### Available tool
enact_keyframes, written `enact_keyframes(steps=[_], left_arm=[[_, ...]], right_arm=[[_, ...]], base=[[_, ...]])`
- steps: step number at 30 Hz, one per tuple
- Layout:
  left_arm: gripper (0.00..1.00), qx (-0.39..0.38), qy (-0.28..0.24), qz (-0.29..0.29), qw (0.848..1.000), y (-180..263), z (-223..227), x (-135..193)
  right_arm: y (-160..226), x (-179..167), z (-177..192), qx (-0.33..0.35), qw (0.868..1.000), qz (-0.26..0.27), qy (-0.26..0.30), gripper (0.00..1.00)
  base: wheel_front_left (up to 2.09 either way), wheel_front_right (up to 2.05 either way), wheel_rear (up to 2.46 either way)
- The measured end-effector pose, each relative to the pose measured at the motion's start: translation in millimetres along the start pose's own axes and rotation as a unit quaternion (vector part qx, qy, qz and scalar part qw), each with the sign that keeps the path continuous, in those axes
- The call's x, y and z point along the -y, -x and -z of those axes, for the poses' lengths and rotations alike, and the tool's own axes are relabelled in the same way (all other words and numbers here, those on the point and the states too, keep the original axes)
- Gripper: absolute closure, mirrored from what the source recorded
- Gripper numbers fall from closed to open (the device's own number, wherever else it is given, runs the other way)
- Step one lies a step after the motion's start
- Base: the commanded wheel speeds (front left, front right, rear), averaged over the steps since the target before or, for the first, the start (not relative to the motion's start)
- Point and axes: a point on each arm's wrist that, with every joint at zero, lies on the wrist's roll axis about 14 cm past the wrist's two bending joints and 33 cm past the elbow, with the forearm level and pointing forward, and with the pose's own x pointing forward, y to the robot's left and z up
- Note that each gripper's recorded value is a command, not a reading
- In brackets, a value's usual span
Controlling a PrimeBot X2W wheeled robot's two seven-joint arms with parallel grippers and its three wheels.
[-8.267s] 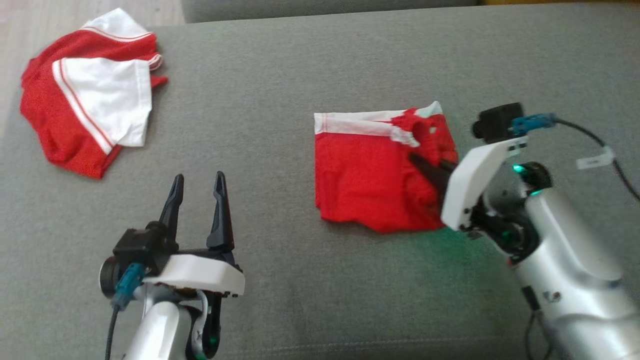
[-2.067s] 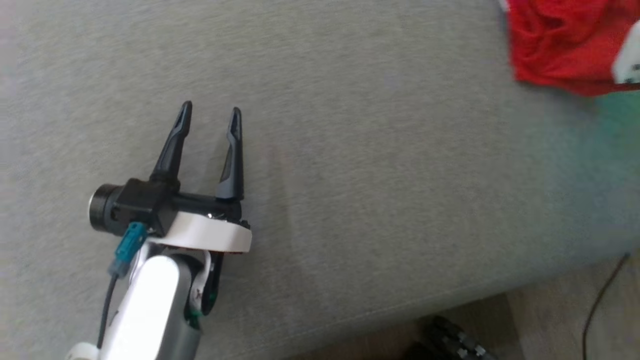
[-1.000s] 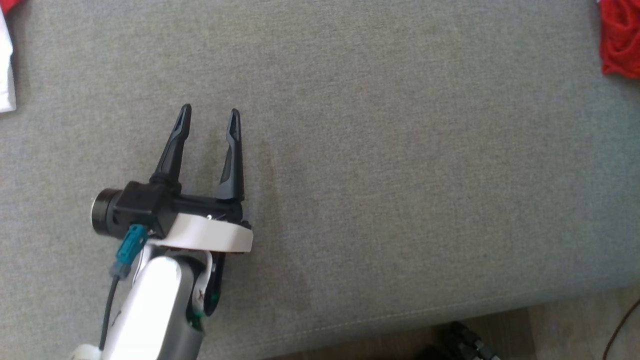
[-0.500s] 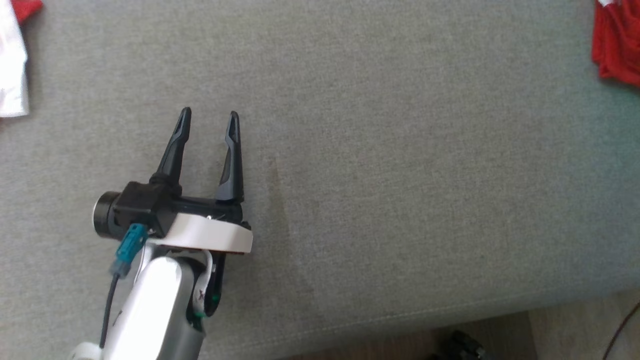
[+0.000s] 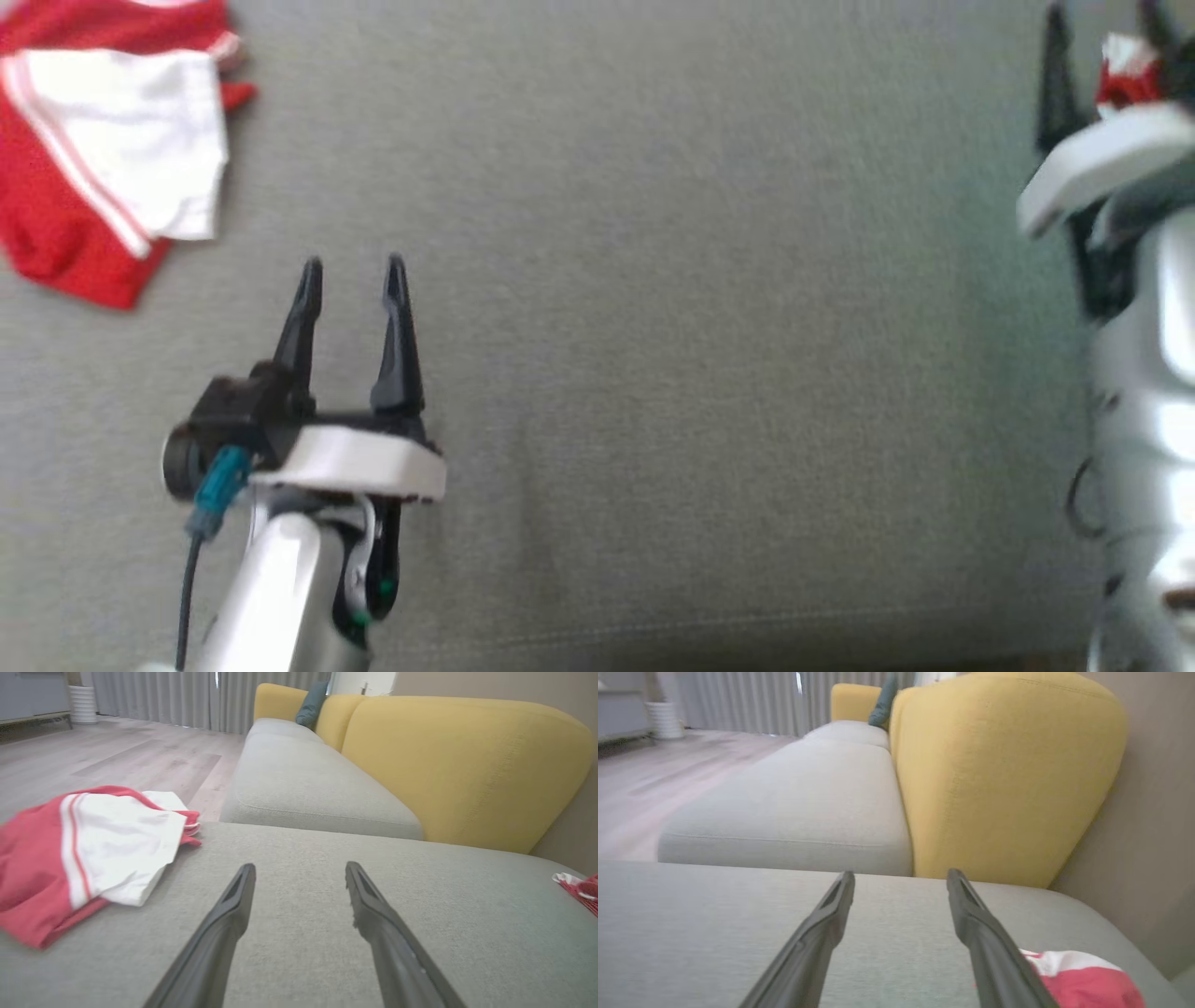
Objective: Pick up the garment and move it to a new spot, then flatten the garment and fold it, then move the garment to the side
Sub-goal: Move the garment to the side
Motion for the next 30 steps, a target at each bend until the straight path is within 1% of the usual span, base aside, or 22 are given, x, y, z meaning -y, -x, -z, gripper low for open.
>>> enact_keyframes(steps=[4, 7, 11, 14, 18, 21, 26, 30], left_arm=[[0.00, 0.004, -0.003, -0.032, 0.999, 23.4, -9.4, -16.2], [0.00, 0.006, -0.007, -0.052, 0.999, 41.5, -15.1, -26.7], [0.00, 0.008, -0.011, -0.073, 0.997, 66.8, -19.1, -36.4], [0.00, 0.011, -0.012, -0.089, 0.996, 87.9, -22.2, -44.8], [0.00, 0.013, -0.012, -0.101, 0.995, 104.1, -23.3, -49.8], [0.00, 0.010, -0.010, -0.103, 0.995, 113.4, -21.0, -50.3], [0.00, 0.002, -0.009, -0.100, 0.995, 119.4, -15.4, -47.5], [0.00, 0.004, -0.009, -0.096, 0.995, 118.6, -16.4, -45.2]], right_arm=[[22.2, -35.1, -11.8, 0.042, 0.998, -0.033, -0.045, 0.00], [43.5, -63.0, -13.8, 0.056, 0.994, -0.062, -0.078, 0.00], [76.3, -88.9, -12.2, 0.070, 0.989, -0.091, -0.094, 0.00], [105.9, -95.6, -8.6, 0.079, 0.986, -0.101, -0.104, 0.00], [134.5, -107.6, -5.0, 0.088, 0.979, -0.121, -0.137, 0.00], [153.3, -110.4, 2.3, 0.089, 0.978, -0.124, -0.140, 0.00], [169.9, -104.9, 15.1, 0.080, 0.980, -0.116, -0.144, 0.00], [172.3, -101.6, 9.6, 0.090, 0.978, -0.112, -0.148, 0.00]], base=[[0.00, 0.00, 0.00], [0.00, 0.00, 0.00], [0.00, 0.00, 0.00], [0.00, 0.00, 0.00], [0.00, 0.00, 0.00], [0.00, 0.00, 0.00], [0.00, 0.00, 0.00], [0.00, 0.00, 0.00]])
